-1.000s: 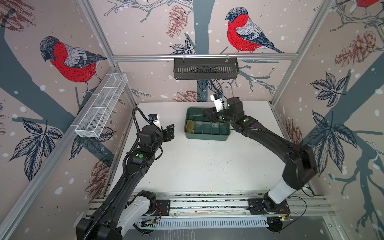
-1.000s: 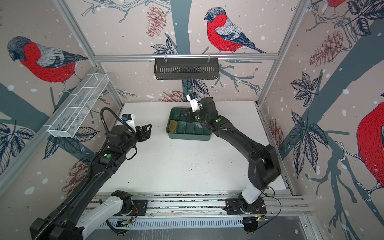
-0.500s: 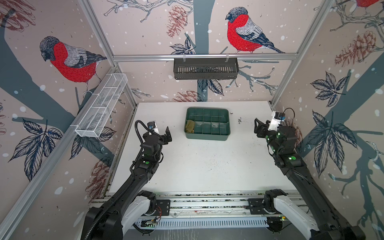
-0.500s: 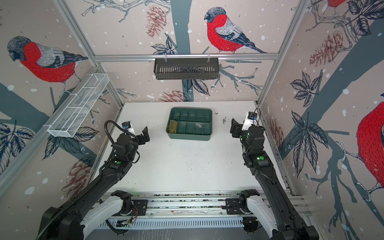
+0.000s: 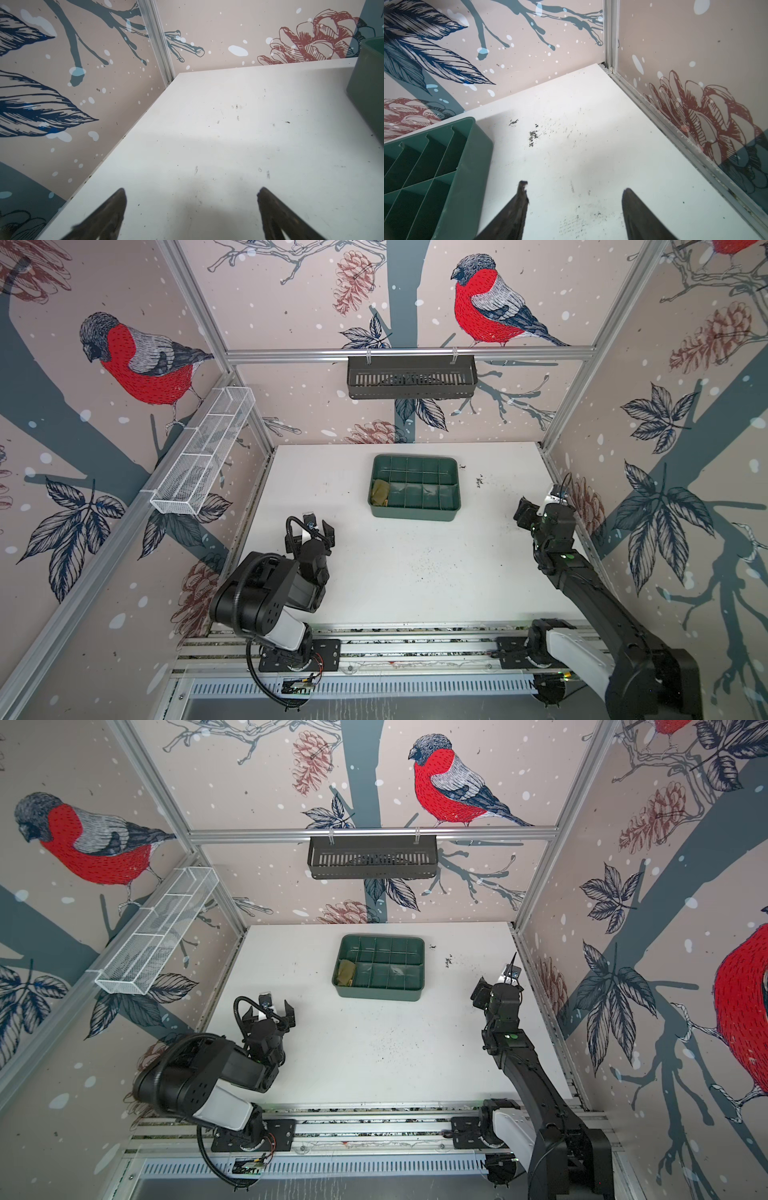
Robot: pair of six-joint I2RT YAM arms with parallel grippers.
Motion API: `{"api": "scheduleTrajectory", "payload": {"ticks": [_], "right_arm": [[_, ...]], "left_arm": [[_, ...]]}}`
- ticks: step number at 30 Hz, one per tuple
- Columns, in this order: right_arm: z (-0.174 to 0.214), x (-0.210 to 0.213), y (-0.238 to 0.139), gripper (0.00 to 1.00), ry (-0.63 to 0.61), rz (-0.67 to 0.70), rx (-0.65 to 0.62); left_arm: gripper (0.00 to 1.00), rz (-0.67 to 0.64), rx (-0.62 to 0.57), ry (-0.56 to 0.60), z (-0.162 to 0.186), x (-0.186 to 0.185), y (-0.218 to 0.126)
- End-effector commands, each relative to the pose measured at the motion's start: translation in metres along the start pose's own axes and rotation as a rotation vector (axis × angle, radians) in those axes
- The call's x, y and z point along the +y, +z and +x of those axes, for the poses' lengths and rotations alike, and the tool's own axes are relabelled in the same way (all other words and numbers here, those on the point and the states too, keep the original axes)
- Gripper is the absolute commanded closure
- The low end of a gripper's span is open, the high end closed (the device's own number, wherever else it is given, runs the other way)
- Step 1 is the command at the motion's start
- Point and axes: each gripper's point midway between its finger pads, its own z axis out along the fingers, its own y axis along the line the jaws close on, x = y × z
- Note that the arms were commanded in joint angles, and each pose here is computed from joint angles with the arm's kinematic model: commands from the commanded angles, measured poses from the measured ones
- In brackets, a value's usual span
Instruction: Roll the socks
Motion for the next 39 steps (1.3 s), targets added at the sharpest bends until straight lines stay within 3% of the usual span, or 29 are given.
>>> {"api": "scheduleTrajectory", "payload": {"ticks": [1,3,11,17,25,29,31,39], "right_arm": [[-0.019,-0.006,0.0,0.26,-0.007,0.034,-0.118],[-0.017,-0.011,-0.001,0.25,-0.02,0.054,-0.157],[-0.003,-0.029,-0.01,0.22,-0.03,0.091,-0.349],[0.029,-0.026,0.02,0.21,-0.096,0.089,-0.285],[0.043,-0.011,0.04,0.2,-0.167,0.063,-0.226],[0.043,-0.011,0.043,0.12,-0.158,0.035,-0.212],[0.043,-0.011,0.042,0.0,-0.158,0.034,-0.212],[0.043,-0.011,0.042,0.0,-0.159,0.034,-0.213]], "left_arm": [[0.03,0.014,-0.206,-0.15,-0.053,0.009,-0.005],[0.03,0.068,-0.192,-0.109,-0.049,-0.005,0.002],[0.03,0.083,-0.209,-0.108,-0.051,-0.006,0.002],[0.03,0.082,-0.216,-0.108,-0.052,-0.006,0.002],[0.03,0.08,-0.211,-0.108,-0.052,-0.006,0.003],[0.03,0.075,-0.192,-0.108,-0.05,-0.006,0.008],[0.03,0.072,-0.196,-0.11,-0.051,-0.005,0.007],[0.02,0.069,-0.198,-0.109,-0.05,-0.004,0.007]]}}
